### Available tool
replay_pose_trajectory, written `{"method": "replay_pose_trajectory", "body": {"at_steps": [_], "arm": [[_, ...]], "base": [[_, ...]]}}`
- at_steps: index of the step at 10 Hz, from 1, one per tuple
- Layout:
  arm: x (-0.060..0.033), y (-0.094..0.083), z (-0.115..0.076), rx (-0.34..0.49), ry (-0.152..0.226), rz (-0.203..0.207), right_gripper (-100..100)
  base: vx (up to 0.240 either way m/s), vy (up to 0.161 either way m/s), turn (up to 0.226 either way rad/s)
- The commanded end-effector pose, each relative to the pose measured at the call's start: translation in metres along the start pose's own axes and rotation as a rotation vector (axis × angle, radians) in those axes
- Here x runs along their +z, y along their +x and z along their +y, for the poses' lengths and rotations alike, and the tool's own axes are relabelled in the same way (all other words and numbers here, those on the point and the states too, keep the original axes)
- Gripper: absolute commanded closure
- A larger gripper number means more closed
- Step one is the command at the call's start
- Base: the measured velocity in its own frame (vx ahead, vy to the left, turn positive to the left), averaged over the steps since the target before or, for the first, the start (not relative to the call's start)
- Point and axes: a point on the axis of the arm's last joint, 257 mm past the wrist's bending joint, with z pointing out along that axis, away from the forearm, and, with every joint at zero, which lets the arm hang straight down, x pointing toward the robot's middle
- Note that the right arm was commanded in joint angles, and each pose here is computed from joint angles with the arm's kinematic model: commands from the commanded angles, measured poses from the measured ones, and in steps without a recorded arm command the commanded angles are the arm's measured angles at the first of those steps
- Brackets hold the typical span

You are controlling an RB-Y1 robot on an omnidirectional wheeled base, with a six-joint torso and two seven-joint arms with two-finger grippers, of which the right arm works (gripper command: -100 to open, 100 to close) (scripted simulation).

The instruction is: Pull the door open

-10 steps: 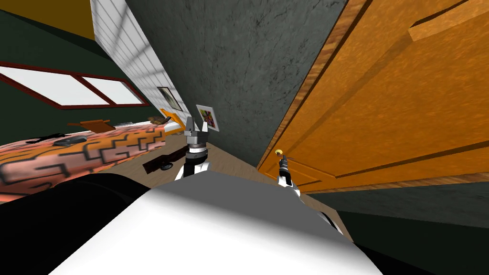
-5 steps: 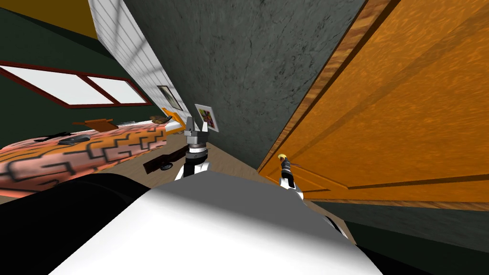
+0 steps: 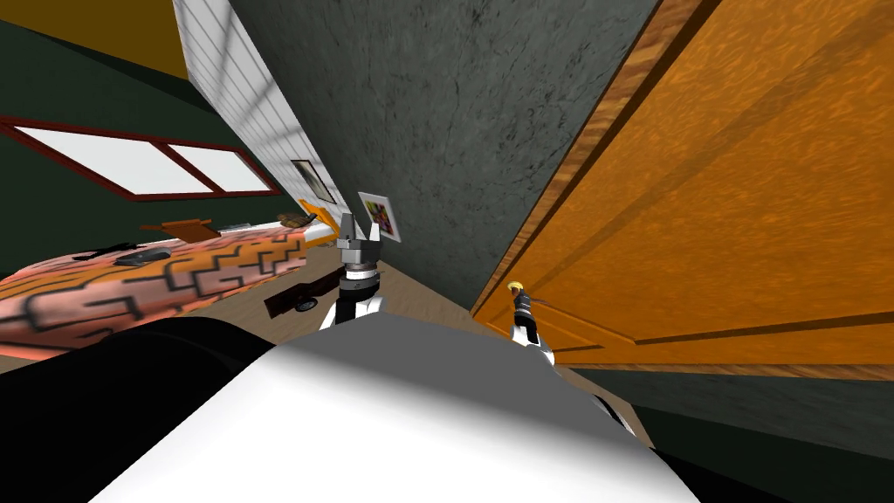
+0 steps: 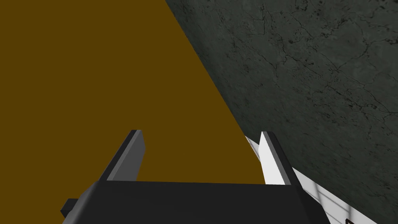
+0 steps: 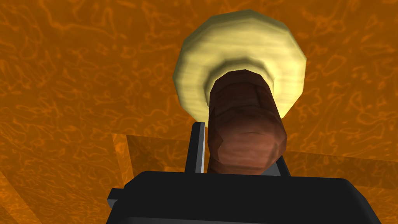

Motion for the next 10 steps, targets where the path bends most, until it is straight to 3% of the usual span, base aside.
{"method": "replay_pose_trajectory", "body": {"at_steps": [1, 4, 10], "arm": [[0.0004, 0.001, 0.000, 0.000, 0.000, 0.003, 100], [0.0014, 0.003, 0.001, 0.000, 0.000, 0.011, 100], [0.0046, 0.012, 0.002, -0.001, 0.000, 0.041, 100]], "base": [[-0.098, -0.018, 0.103], [-0.197, -0.044, 0.130], [-0.271, -0.095, 0.239]]}}
